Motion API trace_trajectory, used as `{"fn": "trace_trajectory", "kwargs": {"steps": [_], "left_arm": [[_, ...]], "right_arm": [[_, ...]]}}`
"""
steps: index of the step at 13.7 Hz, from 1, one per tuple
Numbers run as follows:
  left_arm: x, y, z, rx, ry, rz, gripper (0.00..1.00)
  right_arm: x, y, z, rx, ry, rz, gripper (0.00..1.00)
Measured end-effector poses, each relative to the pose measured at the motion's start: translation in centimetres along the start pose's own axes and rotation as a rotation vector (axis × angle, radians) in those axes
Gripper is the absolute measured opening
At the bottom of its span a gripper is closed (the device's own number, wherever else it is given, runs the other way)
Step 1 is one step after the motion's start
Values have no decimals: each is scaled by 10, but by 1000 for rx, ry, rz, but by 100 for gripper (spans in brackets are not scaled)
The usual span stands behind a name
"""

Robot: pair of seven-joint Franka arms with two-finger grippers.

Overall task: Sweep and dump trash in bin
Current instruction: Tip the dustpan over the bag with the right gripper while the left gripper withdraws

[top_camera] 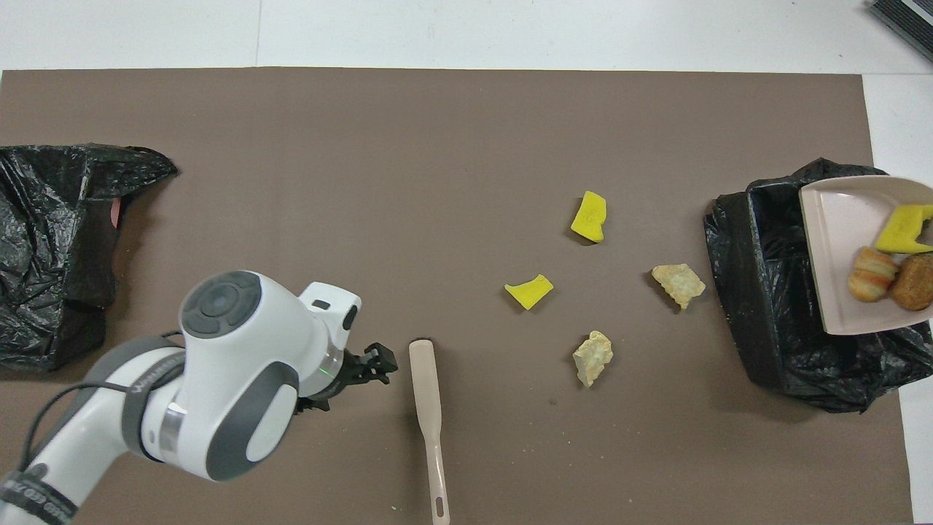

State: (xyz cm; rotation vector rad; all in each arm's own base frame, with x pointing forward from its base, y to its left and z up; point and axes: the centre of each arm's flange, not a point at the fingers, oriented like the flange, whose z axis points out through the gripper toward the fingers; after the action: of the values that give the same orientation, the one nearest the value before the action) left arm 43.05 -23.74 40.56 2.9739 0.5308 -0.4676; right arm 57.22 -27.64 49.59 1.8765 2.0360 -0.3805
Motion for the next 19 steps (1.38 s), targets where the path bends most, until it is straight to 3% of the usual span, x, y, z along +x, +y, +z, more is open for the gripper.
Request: {"fn": "trace_trajectory", "kwargs": {"steps": [3, 9, 13, 16, 19], "left_arm": [[29, -20, -63, -14, 67, 21, 100], [101, -102, -143, 15, 228, 307, 100], [142, -157, -194, 12, 309, 415, 100], [146, -177, -228, 13, 272, 387, 100], [134, -178, -251, 19, 245, 388, 100]], "right_arm": [[12, -14, 9, -25, -109, -80, 32], [71, -5, -19, -7, -336, -195, 32], [69, -17, -61, 34, -434, -189, 32], [80, -23, -103, 50, -528, -211, 32], [76, -30, -123, 47, -558, -197, 32]]}}
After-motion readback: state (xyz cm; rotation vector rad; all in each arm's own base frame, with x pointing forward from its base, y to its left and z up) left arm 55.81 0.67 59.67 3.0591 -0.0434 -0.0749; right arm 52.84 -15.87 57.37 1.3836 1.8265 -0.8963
